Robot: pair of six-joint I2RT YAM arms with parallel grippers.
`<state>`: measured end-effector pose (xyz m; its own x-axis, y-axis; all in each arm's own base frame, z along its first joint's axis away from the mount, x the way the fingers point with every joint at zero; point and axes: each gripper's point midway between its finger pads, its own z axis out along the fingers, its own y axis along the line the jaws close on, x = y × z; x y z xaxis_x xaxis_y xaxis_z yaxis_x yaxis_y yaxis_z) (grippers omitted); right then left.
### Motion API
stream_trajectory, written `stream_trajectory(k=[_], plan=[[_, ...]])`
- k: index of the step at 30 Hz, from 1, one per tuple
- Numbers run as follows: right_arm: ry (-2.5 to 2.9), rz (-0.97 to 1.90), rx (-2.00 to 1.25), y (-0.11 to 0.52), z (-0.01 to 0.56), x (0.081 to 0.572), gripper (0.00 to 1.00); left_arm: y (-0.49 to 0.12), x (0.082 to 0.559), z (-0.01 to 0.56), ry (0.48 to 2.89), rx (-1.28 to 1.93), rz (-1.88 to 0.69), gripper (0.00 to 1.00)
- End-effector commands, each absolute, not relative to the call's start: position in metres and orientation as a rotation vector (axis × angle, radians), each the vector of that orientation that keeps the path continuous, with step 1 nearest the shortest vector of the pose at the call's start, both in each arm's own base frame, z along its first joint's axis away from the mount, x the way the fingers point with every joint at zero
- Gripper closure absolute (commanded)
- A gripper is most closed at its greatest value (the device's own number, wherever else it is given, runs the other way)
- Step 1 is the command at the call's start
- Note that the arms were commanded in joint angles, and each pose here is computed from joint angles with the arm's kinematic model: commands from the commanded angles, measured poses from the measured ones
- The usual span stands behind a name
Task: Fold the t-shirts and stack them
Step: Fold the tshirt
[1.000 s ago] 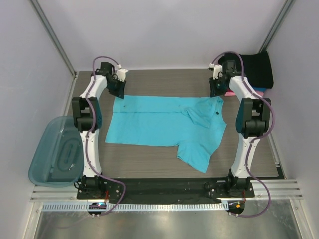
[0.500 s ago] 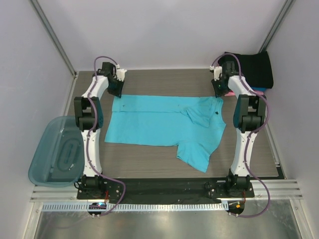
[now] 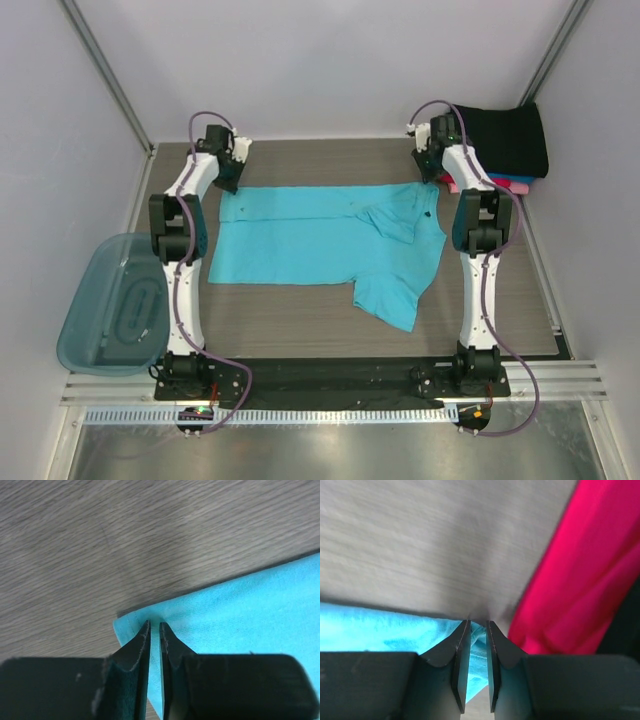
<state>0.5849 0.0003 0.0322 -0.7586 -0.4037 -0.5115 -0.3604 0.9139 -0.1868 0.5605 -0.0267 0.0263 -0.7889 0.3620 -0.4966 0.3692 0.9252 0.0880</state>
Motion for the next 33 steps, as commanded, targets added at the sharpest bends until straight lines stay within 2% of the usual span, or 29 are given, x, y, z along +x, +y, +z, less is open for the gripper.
stream_trajectory(k=[1, 5, 7, 10, 11, 13, 16, 22, 27, 29, 33], plan=[[2.479, -0.131, -0.573, 0.012, 0.036, 0.600, 0.75, 0.002, 0.554, 0.017, 2.608, 0.486, 0.138, 0.88], [2.412, -0.143, -0.562, 0.019, 0.049, 0.619, 0.75, 0.003, 0.567, 0.032, 2.558, 0.473, 0.169, 0.90], [2.359, -0.151, -0.561, 0.023, 0.074, 0.625, 0.73, -0.004, 0.575, 0.051, 2.510, 0.470, 0.161, 0.89], [2.245, -0.172, -0.542, 0.024, 0.136, 0.630, 0.68, -0.016, 0.586, 0.103, 2.396, 0.452, 0.151, 0.82], [2.222, -0.171, -0.535, 0.025, 0.151, 0.628, 0.67, -0.024, 0.587, 0.118, 2.364, 0.456, 0.143, 0.77], [2.153, -0.150, -0.511, 0.030, 0.198, 0.619, 0.66, -0.033, 0.583, 0.142, 2.320, 0.457, 0.125, 0.75], [2.151, -0.029, -0.551, 0.052, 0.214, 0.587, 0.64, -0.046, 0.569, 0.142, 2.335, 0.464, 0.060, 0.73], [2.197, 0.262, -0.846, 0.132, 0.190, 0.512, 0.65, -0.050, 0.546, 0.105, 2.443, 0.475, 0.007, 0.75], [2.292, 0.468, -0.987, 0.184, 0.154, 0.457, 0.69, -0.059, 0.538, 0.089, 2.502, 0.468, -0.069, 0.88], [2.312, 0.512, -1.046, 0.203, 0.140, 0.439, 0.69, -0.061, 0.538, 0.083, 2.507, 0.480, -0.073, 0.99], [2.374, 0.547, -1.111, 0.217, 0.114, 0.419, 0.72, -0.059, 0.543, 0.075, 2.516, 0.486, -0.051, 1.00]])
